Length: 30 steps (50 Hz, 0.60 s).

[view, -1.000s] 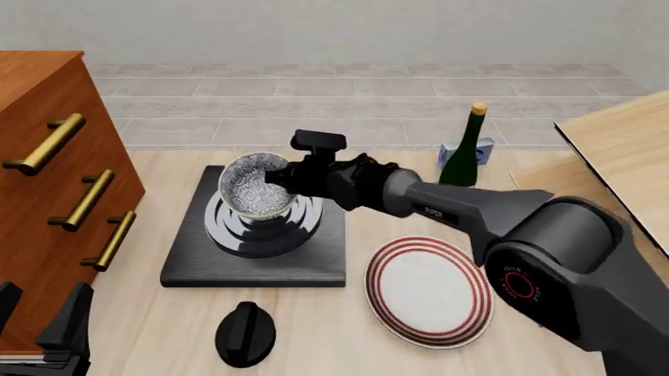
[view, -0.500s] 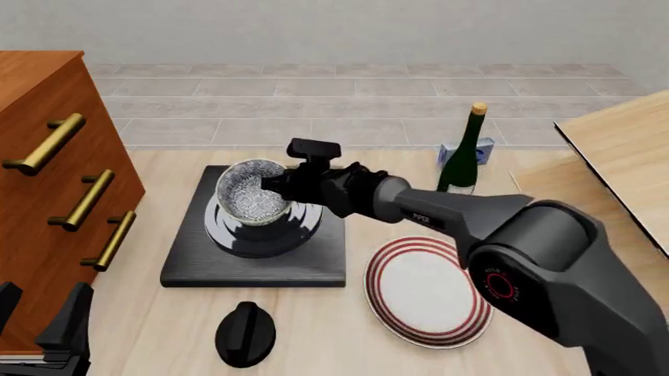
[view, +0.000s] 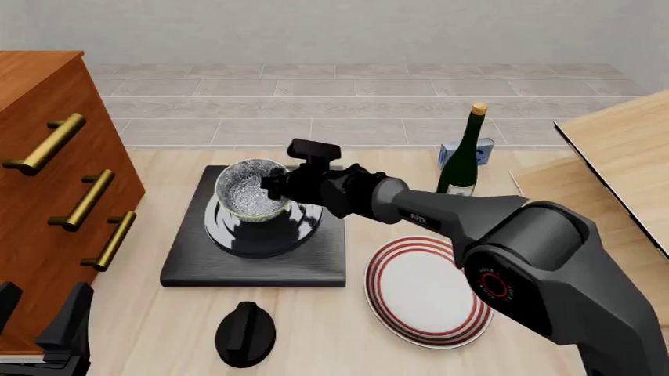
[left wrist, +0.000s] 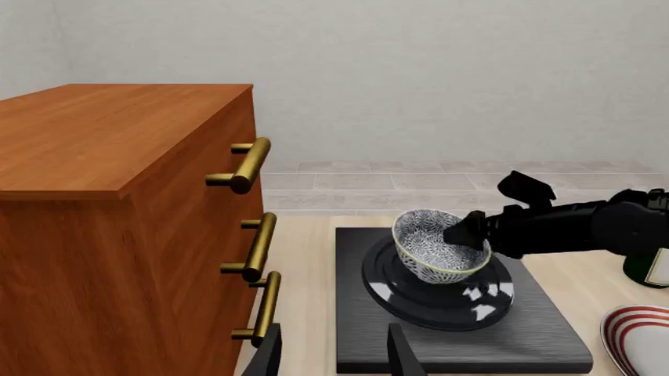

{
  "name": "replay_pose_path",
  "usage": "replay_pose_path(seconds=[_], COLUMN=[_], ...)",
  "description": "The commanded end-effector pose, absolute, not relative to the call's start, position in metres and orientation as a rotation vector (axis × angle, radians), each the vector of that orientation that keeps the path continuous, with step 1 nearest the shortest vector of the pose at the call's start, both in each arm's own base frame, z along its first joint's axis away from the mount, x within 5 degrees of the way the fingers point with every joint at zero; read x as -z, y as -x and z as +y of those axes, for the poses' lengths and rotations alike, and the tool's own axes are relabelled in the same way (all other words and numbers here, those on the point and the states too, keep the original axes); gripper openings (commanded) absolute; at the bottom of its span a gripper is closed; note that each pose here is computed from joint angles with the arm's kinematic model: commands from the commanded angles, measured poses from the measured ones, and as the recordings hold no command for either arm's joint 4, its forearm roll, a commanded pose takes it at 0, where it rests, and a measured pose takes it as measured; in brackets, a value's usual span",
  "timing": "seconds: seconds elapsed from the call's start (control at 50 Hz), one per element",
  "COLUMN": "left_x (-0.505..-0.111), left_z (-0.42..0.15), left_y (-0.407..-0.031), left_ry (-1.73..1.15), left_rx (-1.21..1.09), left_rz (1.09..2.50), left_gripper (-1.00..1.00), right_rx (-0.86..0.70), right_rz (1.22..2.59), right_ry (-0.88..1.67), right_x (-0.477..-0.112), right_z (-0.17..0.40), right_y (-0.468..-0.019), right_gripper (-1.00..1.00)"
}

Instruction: Put the bowl on the stove.

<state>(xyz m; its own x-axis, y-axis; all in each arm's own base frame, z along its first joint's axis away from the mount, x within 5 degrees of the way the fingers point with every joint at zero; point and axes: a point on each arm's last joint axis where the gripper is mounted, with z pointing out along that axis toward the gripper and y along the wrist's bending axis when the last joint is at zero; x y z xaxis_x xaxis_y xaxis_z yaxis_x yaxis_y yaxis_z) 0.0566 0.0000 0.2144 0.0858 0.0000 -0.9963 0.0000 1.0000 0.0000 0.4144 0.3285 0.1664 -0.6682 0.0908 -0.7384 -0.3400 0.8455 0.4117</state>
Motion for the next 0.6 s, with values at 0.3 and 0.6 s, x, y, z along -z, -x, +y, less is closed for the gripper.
replay_pose_path(seconds=[0.3,0.6], left_x=[-0.214,-0.214], left_z=[0.000,0.000], left_y=[-0.057,-0.057], left_ry=[0.000,0.000], left_rx=[0.000,0.000], left_rz=[1.485,1.485], left_gripper=[1.00,1.00], right_rx=[-0.668,-0.661], right_rz=[2.196,2.161], right_ry=[0.212,0.239], right_x=[-0.179,-0.214], right_z=[0.327,0.321], right_y=[-0.410,-0.405], right_gripper=[1.00,1.00])
